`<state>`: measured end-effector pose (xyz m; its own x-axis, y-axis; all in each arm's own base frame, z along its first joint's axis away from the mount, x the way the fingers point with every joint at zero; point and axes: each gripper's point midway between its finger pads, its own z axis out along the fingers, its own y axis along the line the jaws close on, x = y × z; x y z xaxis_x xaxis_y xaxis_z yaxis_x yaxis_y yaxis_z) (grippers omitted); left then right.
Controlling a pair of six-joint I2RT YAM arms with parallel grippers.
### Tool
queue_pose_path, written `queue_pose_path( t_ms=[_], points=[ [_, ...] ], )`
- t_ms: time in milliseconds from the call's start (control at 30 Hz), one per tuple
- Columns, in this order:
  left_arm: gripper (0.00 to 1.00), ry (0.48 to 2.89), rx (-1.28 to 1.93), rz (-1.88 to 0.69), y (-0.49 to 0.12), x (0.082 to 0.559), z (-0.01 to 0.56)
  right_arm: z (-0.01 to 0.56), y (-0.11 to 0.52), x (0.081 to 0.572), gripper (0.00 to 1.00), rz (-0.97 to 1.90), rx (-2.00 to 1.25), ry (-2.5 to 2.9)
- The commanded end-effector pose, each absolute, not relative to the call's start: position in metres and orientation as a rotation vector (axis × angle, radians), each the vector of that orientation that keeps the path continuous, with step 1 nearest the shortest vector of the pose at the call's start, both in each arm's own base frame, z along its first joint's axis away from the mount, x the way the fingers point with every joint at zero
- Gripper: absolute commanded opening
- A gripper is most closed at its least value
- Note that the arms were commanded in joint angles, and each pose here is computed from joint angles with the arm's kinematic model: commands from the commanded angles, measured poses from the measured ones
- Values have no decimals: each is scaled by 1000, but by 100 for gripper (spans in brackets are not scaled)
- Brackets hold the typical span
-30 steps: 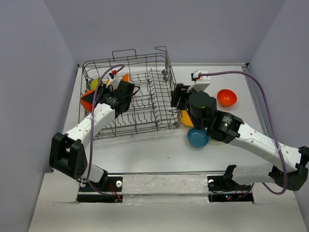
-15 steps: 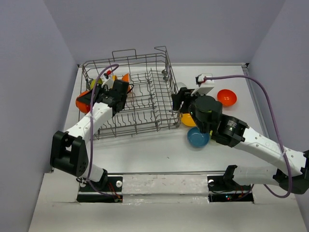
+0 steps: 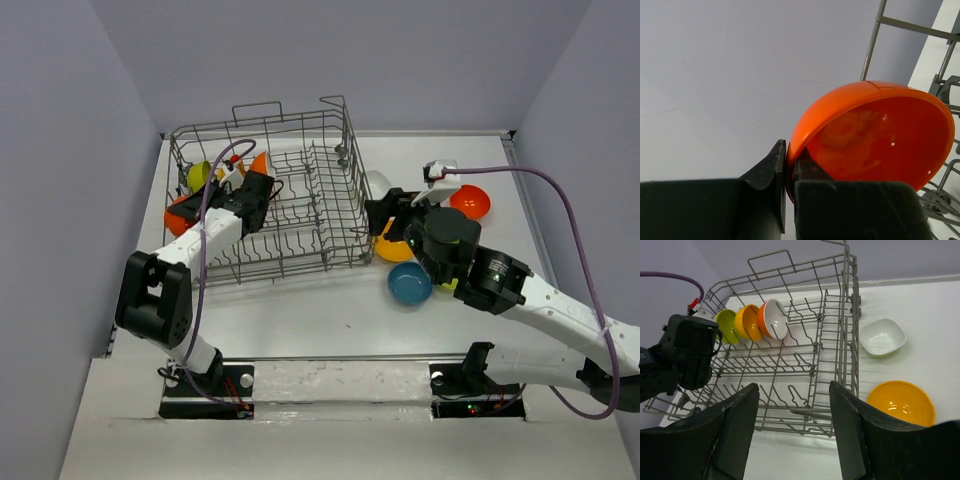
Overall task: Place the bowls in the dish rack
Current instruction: Insert the bowl into the dish rack.
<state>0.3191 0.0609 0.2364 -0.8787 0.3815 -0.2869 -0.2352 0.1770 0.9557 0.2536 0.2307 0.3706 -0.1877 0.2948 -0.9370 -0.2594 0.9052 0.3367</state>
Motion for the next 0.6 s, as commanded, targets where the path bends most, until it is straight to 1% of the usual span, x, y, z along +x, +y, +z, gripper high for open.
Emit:
queue_pose_path(
  t_ms=[0,567],
  points=[
    [0,1889,28,1888,66,306,260,387,225,251,64,560,88,1633],
    [0,1896,24,1934,73,304,257,384,223,247,64,579,75,1635]
  ],
)
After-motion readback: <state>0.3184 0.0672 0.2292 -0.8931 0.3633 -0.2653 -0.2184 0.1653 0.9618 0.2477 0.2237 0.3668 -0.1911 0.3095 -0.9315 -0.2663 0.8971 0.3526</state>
